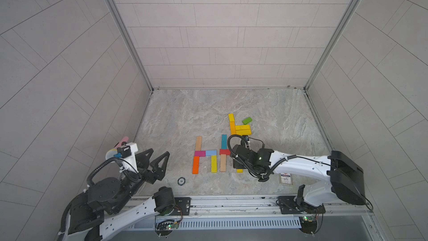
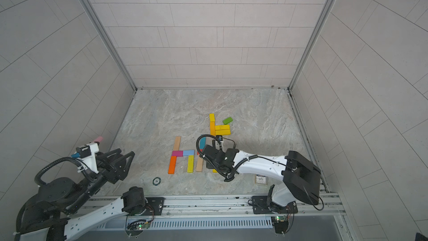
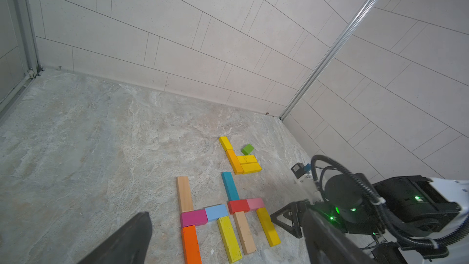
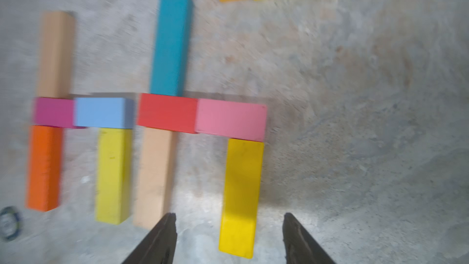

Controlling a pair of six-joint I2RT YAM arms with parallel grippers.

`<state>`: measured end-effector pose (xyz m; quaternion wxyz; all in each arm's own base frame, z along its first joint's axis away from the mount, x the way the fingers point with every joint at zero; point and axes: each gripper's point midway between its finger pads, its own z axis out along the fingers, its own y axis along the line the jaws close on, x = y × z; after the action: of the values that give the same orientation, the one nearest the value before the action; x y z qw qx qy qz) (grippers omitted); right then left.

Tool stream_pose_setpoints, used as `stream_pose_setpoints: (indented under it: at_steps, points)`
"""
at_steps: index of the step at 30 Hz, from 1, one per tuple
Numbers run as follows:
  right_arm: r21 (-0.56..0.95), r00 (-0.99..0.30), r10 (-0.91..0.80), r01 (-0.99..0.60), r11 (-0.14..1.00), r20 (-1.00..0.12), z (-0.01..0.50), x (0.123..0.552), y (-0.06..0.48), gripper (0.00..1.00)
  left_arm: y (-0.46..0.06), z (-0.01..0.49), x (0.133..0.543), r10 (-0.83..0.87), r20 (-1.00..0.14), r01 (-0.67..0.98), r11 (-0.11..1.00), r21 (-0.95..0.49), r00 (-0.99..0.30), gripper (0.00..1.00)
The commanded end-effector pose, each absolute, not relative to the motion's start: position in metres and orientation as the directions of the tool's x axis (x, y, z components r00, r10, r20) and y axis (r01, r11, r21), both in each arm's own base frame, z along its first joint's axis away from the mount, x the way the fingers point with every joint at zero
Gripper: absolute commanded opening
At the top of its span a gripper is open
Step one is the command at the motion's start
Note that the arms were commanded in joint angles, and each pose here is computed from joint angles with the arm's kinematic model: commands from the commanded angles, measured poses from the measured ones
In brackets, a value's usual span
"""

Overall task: Assemble the letter h with building blocks
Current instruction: Assemble the building block at the center of the board, then adjust the building block at the center of the board.

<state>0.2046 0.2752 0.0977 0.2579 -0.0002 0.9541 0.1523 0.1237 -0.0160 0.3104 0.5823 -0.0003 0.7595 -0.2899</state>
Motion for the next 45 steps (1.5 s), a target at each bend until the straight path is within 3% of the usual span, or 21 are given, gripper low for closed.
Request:
stream_pose_setpoints:
  at_steps: [1, 5, 23, 45]
  points:
    - [0.392, -0.842, 0.019, -0.230, 0.891, -0.539, 0.120, 0.200, 0.303, 0.72, -0.008, 0.313, 0.123, -0.340, -0.891, 0.326, 0.841, -0.431, -0.301, 1.00]
    - [0.532, -0.878, -0.037, -0.322, 0.783, -0.477, 0.121, 0.181, 0.350, 0.84, -0.008, 0.312, 0.124, -0.337, -0.892, 0.322, 0.844, -0.429, -0.302, 1.00]
    - [0.481, -0.935, -0.029, -0.208, 0.852, -0.353, 0.053, 0.186, 0.352, 0.79, -0.005, 0.312, 0.123, -0.340, -0.891, 0.316, 0.846, -0.429, -0.301, 1.00]
    - [0.455, -0.951, -0.025, -0.171, 0.874, -0.308, 0.032, 0.193, 0.358, 0.78, 0.000, 0.312, 0.123, -0.345, -0.891, 0.309, 0.848, -0.431, -0.295, 1.00]
